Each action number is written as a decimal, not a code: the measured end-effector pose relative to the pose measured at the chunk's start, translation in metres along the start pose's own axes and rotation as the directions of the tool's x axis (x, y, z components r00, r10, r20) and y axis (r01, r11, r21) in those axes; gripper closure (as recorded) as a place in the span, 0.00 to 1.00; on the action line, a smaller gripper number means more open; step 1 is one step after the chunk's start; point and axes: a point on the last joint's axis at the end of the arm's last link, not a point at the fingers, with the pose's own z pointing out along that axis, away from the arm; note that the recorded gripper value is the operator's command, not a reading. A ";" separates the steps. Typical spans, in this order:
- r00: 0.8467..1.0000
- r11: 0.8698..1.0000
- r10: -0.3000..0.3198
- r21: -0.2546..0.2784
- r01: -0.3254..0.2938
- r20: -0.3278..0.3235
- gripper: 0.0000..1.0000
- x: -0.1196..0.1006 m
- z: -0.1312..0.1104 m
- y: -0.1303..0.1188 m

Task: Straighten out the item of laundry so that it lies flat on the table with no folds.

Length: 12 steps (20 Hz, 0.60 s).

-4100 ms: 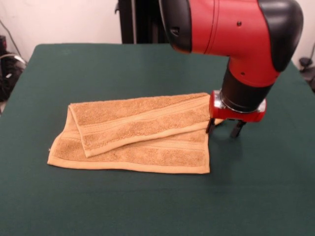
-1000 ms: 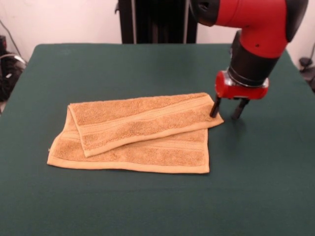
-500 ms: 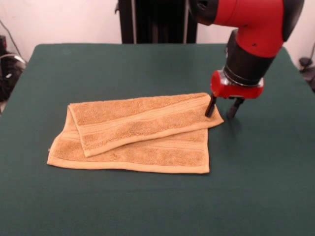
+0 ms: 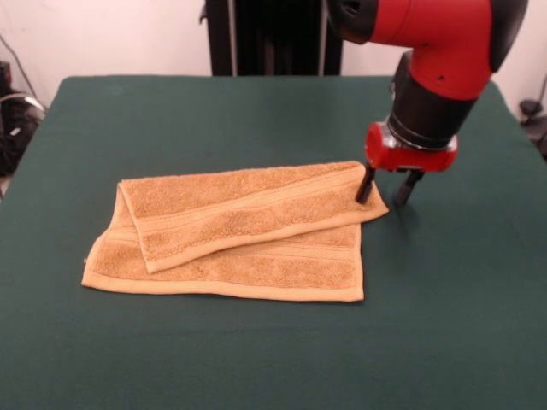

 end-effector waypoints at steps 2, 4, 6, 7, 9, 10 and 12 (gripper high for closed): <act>1.000 1.000 0.004 -0.003 -0.004 -0.001 0.00 0.000 0.000 -0.001; 1.000 1.000 0.007 -0.005 -0.007 -0.001 0.00 -0.001 0.001 -0.002; 1.000 1.000 0.009 -0.008 -0.009 -0.002 0.00 -0.001 0.001 -0.002; 1.000 1.000 0.009 -0.008 -0.009 -0.002 0.00 -0.001 0.001 -0.003; 1.000 1.000 0.009 -0.009 -0.009 -0.002 0.00 -0.001 0.001 -0.002; 1.000 1.000 0.009 -0.009 -0.009 -0.002 0.00 -0.001 0.001 -0.002; 1.000 1.000 0.009 -0.009 -0.009 -0.002 0.00 -0.001 0.001 -0.002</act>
